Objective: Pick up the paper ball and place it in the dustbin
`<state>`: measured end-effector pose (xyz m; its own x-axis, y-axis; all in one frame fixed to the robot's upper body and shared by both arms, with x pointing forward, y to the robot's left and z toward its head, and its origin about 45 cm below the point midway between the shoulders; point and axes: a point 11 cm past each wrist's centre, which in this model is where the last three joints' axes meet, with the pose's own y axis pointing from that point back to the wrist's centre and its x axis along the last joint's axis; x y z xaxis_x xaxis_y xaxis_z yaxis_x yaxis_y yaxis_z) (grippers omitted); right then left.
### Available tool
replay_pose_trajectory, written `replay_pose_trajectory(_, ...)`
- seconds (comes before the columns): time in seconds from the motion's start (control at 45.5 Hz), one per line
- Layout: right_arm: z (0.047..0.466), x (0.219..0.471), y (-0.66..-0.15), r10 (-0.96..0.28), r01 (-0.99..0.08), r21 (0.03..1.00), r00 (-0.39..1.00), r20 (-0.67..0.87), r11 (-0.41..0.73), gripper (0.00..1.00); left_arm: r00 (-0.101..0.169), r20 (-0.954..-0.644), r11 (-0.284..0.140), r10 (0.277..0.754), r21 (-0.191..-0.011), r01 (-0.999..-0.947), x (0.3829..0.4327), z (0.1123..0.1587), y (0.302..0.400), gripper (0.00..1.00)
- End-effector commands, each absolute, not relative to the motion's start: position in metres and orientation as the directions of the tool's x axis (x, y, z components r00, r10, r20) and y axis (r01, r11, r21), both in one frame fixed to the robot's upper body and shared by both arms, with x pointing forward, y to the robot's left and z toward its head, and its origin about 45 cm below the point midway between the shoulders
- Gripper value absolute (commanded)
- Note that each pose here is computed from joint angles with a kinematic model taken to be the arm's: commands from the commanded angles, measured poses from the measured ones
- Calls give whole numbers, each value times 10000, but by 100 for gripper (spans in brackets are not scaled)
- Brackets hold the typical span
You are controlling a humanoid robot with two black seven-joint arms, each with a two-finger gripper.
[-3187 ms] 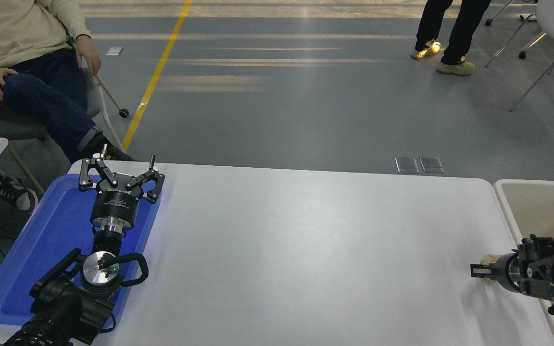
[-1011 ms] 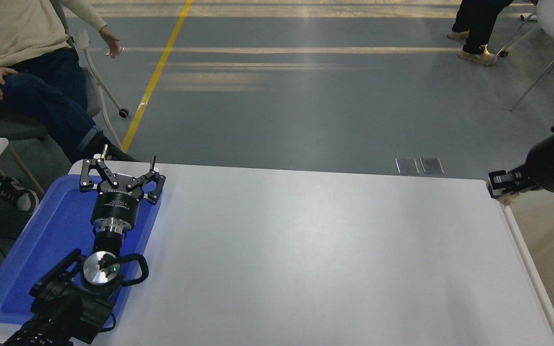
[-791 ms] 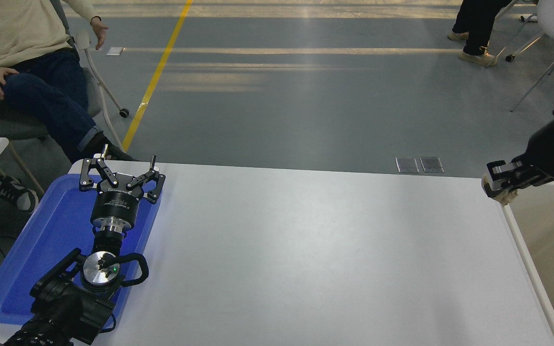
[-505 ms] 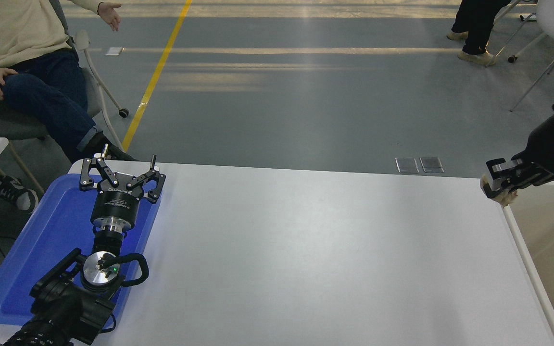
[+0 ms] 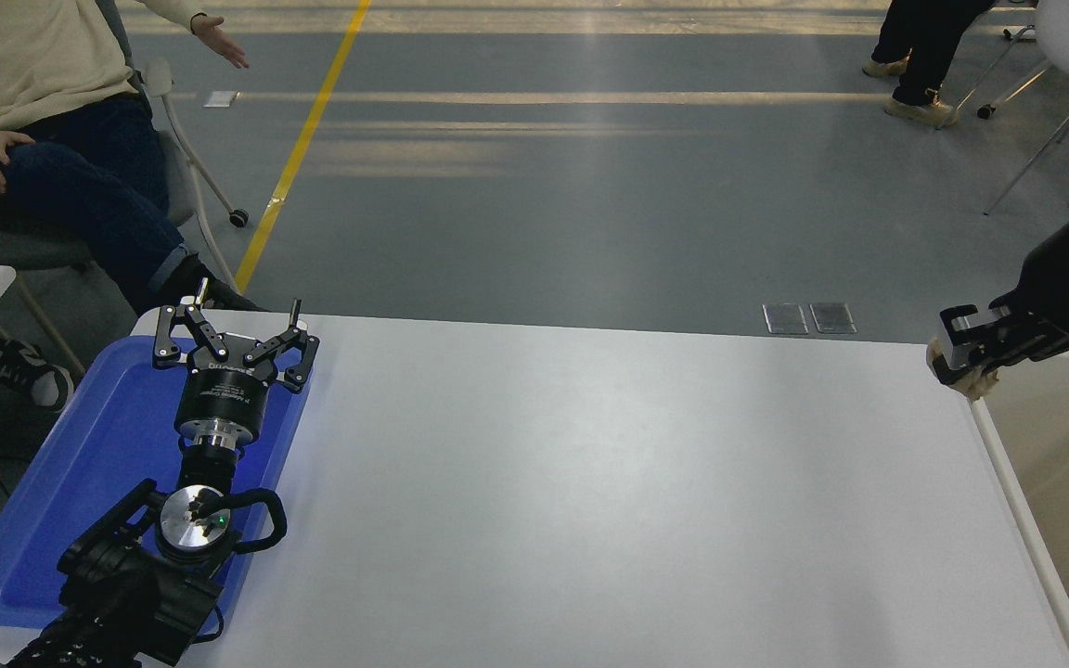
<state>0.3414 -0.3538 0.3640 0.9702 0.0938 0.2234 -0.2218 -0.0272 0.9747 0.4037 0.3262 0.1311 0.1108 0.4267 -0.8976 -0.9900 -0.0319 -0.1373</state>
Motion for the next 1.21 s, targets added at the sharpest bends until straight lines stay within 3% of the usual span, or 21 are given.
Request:
replay_pose_trajectory(0.0, 3570, 3362, -3737, 563, -2202, 9752, 9736, 2211, -223, 0, 1119, -8975, -315, 4266, -1383, -9899, 4037, 1312, 3262, 100)
replay_pose_trajectory(0.154, 3503, 3332, -4040, 330, -2277, 9735, 9733, 2270, 203, 0, 1104, -8975, -321, 4270, -1371, -9900, 4037, 1311, 3263, 100)
replay_pose_trajectory(0.462, 3349, 3444, -4942, -434, -2551, 9439, 9620, 2696, 2096, 0, 1104, -8975, -321, 4270, -1371, -9900, 4037, 1311, 3263, 100)
replay_pose_trajectory(0.813, 3045, 3289, -5873, -1353, -2095, 9182, 9541, 2672, 3361, 0, 1104, -8975, -321, 4270, -1371, -9900, 4037, 1311, 3263, 100)
replay_pose_trajectory(1.033, 2733, 3223, -6271, -599, -2418, 8736, 9542, 2931, 4224, 0, 1104, -8975, -335, 4270, -1377, -9899, 4037, 1312, 3265, 100)
replay_pose_trajectory(1.187, 2434, 3156, -6348, -540, -2659, 8674, 9471, 3165, 4206, 0, 1104, -8975, -335, 4270, -1377, -9899, 4037, 1312, 3265, 100)
